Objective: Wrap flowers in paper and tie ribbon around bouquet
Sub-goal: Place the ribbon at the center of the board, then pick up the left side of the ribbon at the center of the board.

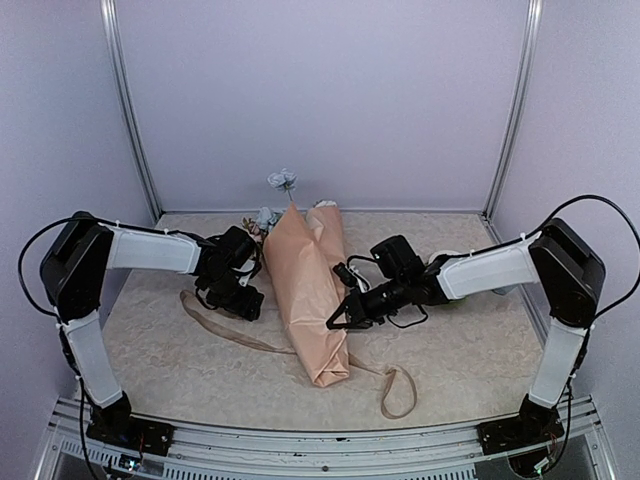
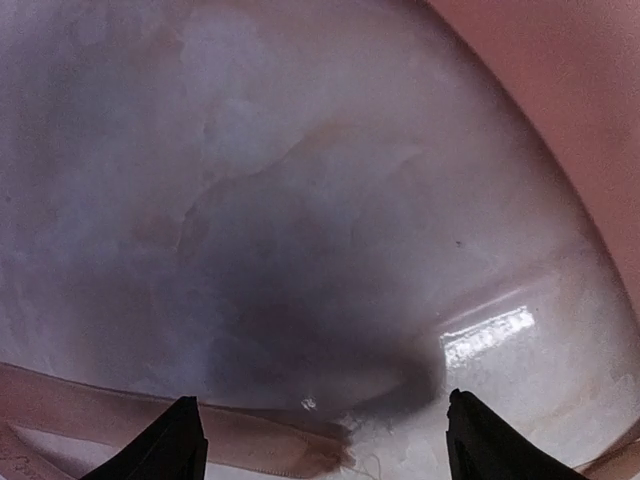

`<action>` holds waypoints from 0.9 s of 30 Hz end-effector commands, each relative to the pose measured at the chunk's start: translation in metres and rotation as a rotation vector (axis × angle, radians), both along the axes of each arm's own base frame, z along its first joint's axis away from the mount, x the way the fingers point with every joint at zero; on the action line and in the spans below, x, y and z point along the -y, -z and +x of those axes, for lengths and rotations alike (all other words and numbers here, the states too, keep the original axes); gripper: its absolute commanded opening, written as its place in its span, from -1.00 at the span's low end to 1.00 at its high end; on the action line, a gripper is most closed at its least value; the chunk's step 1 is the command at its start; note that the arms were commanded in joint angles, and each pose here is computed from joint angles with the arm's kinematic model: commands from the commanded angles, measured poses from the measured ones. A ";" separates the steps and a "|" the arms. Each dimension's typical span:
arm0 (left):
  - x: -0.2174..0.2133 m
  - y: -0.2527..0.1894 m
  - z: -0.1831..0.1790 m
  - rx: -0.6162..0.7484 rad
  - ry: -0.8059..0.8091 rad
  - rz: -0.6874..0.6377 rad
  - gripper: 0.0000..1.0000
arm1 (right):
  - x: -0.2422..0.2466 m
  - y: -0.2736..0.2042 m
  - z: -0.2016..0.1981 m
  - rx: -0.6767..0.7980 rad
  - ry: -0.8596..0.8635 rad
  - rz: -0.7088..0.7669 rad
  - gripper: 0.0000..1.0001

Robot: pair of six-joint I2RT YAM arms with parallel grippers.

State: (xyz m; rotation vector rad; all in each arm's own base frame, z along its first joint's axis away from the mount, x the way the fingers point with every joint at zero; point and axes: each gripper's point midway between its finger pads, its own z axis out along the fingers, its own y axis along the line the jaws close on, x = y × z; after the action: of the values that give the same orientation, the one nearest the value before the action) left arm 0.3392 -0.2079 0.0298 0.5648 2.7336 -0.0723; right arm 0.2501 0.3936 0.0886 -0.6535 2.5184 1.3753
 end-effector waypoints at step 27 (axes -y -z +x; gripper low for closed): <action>-0.043 0.022 -0.015 -0.143 -0.122 0.024 0.12 | -0.003 -0.033 -0.010 0.074 -0.035 0.077 -1.00</action>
State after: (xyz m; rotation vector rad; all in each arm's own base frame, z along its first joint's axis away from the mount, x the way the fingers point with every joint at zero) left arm 0.3441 -0.1689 0.0155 0.4036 2.8348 -0.0210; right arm 0.2407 0.3891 0.0933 -0.6505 2.5100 1.4007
